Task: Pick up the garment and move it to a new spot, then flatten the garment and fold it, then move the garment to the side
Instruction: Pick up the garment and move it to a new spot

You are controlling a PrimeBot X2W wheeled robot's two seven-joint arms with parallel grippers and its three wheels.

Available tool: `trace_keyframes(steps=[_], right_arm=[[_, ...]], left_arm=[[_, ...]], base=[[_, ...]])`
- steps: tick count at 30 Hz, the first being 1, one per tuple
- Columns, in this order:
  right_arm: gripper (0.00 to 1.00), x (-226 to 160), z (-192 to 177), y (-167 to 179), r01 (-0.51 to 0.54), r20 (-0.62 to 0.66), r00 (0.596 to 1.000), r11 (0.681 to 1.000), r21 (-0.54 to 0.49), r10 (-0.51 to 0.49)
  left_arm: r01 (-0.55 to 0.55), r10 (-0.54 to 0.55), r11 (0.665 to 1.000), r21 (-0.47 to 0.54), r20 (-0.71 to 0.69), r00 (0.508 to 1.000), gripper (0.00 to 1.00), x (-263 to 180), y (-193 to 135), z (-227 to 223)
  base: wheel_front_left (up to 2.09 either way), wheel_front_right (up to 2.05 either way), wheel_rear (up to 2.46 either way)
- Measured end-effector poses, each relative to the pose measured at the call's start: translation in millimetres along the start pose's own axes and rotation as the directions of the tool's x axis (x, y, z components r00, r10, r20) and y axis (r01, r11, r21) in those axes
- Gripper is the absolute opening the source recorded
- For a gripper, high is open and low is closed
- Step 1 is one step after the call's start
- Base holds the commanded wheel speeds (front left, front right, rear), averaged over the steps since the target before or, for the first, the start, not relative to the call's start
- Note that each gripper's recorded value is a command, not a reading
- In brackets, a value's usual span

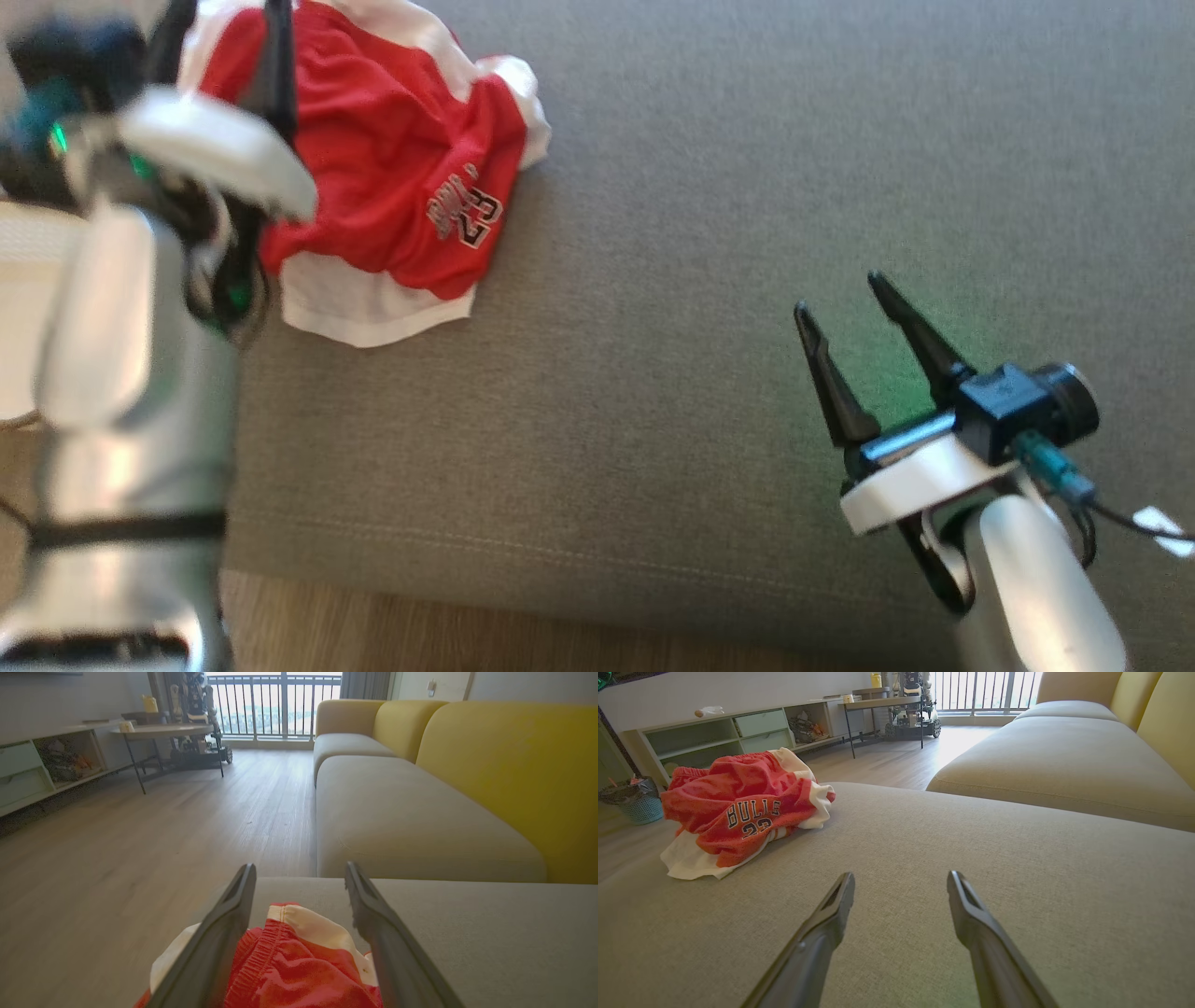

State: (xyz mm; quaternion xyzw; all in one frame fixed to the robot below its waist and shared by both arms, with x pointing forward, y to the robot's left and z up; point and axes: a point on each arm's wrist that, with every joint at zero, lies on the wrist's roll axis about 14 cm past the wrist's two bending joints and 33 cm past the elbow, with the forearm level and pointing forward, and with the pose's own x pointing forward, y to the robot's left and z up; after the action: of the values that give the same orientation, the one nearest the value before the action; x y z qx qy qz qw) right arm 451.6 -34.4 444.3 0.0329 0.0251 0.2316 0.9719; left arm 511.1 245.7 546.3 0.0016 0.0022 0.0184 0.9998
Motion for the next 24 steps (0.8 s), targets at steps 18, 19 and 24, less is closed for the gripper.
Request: trace_keyframes(steps=[18,19,24], right_arm=[[1.00,5,-41,-43,0.092,-0.079,0.993,0.996,0.001,-0.092],[1.00,6,-40,-44,0.093,-0.076,0.993,0.996,0.000,-0.093],[1.00,11,-39,-47,0.097,-0.065,0.993,0.995,-0.002,-0.097]], left_arm=[[0.138,-0.040,0.985,0.098,-0.658,0.752,1.00,45,-13,-142],[0.137,-0.032,0.986,0.100,-0.682,0.730,1.00,42,-11,-148],[0.137,-0.024,0.985,0.108,-0.692,0.721,1.00,42,-6,-158]], base=[[0.00,0.00,0.00],[0.00,0.00,0.00],[0.00,0.00,0.00]])
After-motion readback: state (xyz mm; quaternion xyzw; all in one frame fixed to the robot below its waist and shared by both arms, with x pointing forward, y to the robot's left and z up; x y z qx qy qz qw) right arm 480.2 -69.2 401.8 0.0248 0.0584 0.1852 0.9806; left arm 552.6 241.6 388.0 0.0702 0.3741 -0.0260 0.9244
